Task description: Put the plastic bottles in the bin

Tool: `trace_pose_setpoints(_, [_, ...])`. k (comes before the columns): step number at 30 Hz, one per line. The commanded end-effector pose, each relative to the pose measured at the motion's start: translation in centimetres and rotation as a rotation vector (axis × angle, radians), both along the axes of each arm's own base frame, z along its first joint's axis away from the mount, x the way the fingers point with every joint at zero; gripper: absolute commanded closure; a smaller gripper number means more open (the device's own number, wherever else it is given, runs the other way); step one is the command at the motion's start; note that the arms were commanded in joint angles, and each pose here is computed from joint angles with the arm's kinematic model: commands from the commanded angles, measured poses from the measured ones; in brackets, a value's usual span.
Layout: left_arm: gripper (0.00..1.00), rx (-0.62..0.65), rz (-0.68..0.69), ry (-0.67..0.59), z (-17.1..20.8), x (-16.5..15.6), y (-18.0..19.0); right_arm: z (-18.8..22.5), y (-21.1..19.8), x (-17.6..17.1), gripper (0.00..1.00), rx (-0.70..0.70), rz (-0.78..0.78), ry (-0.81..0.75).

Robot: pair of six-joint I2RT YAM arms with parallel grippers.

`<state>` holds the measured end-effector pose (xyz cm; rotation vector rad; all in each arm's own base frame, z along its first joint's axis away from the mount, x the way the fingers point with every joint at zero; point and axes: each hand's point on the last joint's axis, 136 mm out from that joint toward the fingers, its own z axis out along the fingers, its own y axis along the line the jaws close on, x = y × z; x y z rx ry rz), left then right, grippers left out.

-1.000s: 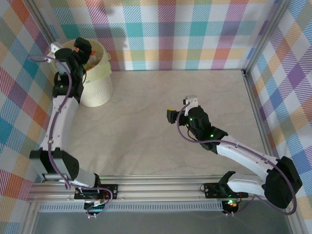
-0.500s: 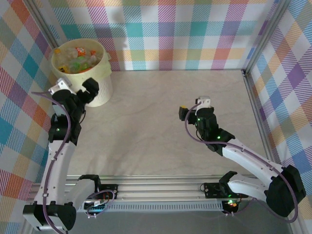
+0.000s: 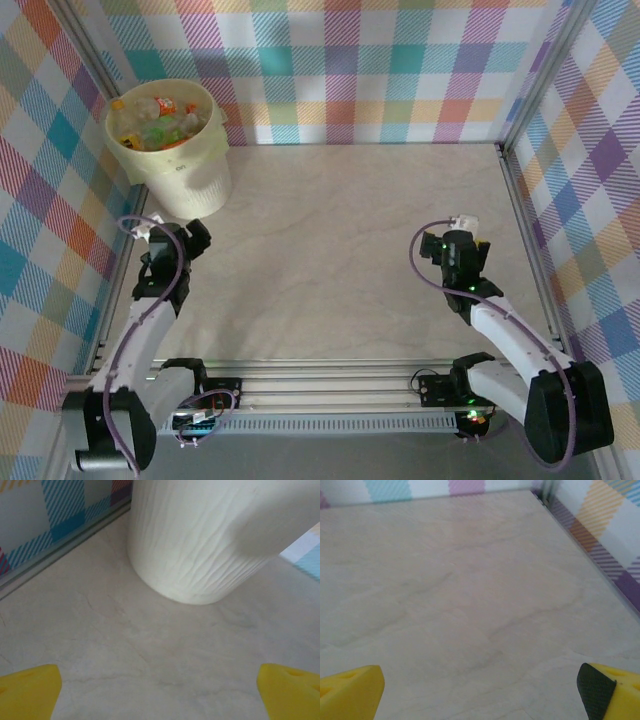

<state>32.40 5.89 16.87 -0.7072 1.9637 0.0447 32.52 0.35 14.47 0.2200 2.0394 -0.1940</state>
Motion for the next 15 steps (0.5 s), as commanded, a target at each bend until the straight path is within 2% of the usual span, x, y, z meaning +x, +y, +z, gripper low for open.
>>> trace_pose_setpoints(1, [0.00, 0.076, -0.007, 0.002, -1.4, 1.2, 0.7, -1.1, -0.6, 0.5, 0.00, 0.016, 0.041, 0.003])
trace_pose_setpoints(4, [0.00, 0.100, -0.025, 0.027, -3.4, 1.9, 0.7, -2.6, -0.8, 0.9, 0.00, 0.079, 0.081, 0.026])
trace_pose_setpoints(8, [0.00, 0.117, -0.117, 0.024, -6.1, 3.3, -0.5, -4.5, -0.8, 1.8, 0.00, 0.131, 0.137, 0.043])
trace_pose_setpoints(12, [0.00, 0.123, -0.190, 0.022, -7.3, 5.1, -1.4, -4.0, 0.0, 3.5, 0.00, 0.152, 0.239, -0.008])
trace_pose_setpoints(15, [0.00, 0.135, -0.239, -0.027, -7.1, 6.6, -2.1, -3.2, 0.5, 4.6, 0.00, 0.131, 0.297, -0.082])
